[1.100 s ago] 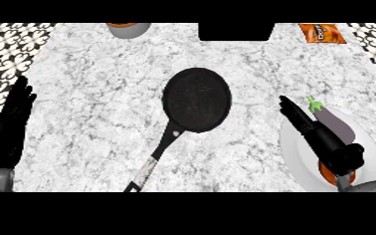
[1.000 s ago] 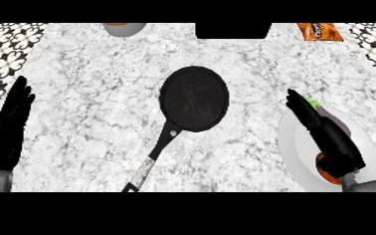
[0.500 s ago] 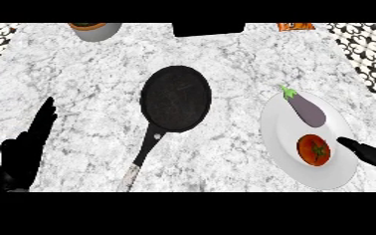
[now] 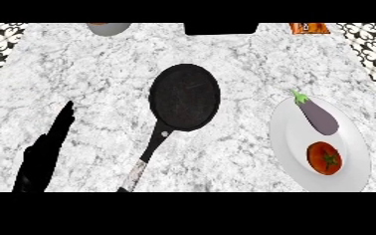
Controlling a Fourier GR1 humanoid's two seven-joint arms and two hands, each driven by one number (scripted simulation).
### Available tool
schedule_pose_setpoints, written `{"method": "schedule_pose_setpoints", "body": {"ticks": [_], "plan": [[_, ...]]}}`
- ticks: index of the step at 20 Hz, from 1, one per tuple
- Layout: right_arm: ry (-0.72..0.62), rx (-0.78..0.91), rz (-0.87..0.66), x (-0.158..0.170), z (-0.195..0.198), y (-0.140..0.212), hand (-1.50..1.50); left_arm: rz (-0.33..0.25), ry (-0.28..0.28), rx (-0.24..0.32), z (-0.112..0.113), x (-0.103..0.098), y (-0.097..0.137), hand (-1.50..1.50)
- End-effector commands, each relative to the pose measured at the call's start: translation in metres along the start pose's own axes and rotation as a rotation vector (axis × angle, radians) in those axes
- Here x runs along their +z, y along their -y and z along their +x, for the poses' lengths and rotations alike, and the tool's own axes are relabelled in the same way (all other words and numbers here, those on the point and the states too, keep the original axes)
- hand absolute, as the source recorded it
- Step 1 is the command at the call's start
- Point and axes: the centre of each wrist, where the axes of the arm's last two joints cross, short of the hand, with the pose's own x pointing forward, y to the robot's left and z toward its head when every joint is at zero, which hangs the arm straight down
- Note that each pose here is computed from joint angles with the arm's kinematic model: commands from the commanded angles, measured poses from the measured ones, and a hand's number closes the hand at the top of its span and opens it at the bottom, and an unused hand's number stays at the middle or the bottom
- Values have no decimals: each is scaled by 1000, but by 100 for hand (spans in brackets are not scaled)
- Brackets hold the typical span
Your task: Pick the tomato from the plate and place it in the pan
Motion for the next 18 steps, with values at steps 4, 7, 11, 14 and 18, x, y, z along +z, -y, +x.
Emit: {"method": "schedule_pose_setpoints", "body": {"ticks": [4, 7, 11, 14, 18], "plan": [[-11, 166, 227, 3, 58, 16, -150, -32, 28, -12, 8, -11, 2, 0], [-2, 191, 303, -7, 80, 0, -150, -26, 26, -10, 5, -16, 0, 0], [-54, 243, 306, -1, 117, -6, -150, -54, 19, -5, 6, -12, 12, 0], [-112, 258, 354, -22, 126, -8, -150, -32, 38, 3, 13, -28, -2, 0], [-161, 320, 432, -18, 133, -36, -150, -45, 15, 4, -10, -12, 14, 0]]}}
